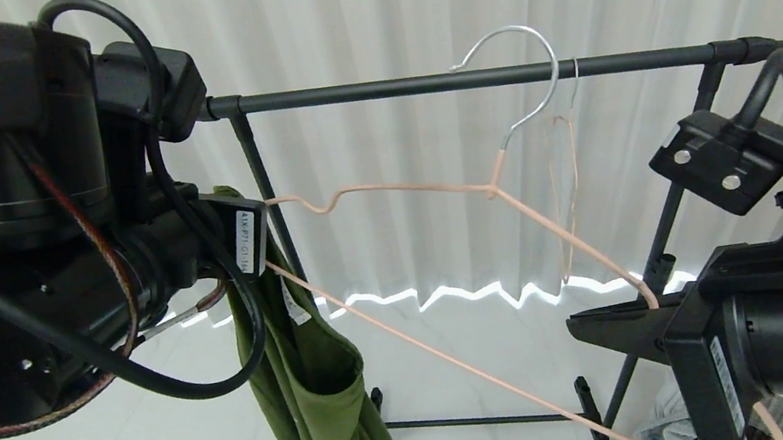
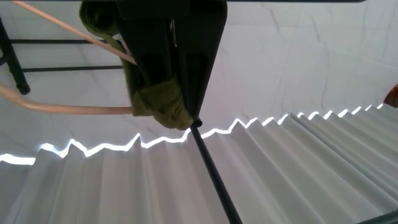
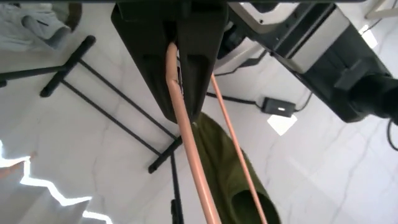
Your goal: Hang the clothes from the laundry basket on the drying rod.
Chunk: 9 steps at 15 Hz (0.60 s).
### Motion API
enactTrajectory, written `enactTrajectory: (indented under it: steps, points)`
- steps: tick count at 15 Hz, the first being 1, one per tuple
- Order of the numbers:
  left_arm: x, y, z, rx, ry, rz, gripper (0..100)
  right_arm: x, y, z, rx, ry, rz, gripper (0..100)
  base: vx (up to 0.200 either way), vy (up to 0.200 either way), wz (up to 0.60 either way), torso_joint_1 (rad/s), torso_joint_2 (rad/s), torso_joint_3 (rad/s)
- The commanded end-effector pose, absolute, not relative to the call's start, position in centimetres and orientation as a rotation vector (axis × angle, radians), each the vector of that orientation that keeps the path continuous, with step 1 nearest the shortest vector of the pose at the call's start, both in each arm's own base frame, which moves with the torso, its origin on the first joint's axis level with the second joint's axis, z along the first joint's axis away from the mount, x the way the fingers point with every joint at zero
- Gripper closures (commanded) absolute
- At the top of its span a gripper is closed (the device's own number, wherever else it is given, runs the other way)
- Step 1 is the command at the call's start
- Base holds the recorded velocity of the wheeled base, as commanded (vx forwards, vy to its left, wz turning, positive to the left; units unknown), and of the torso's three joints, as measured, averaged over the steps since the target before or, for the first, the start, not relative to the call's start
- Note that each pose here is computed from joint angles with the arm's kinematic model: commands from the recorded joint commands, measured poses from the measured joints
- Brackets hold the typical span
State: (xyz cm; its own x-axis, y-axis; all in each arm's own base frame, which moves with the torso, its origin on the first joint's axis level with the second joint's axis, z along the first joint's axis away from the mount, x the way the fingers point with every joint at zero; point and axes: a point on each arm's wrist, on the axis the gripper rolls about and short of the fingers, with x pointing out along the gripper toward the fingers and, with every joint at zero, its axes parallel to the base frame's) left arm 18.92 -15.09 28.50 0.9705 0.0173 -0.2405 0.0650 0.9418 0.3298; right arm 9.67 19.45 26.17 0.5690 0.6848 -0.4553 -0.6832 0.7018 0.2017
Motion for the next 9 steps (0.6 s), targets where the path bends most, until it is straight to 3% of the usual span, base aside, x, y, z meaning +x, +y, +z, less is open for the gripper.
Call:
enactTrajectory:
  steps: [1,5,9]
  points:
    - [19.0,-15.5,28.4,0.326,0.246,-0.031,100,9.1,20.9,26.0,0.006,0.533,0.850,100,0.000,0.000,0.00,0.000,0.00,0.000]
    - [19.0,-15.5,28.5,0.313,0.244,-0.023,100,6.2,22.3,25.7,0.058,0.587,0.962,100,0.000,0.000,0.00,0.000,0.00,0.000]
    - [19.0,-15.4,28.5,0.311,0.243,-0.023,100,6.4,23.6,25.2,0.093,0.593,0.957,100,0.000,0.000,0.00,0.000,0.00,0.000]
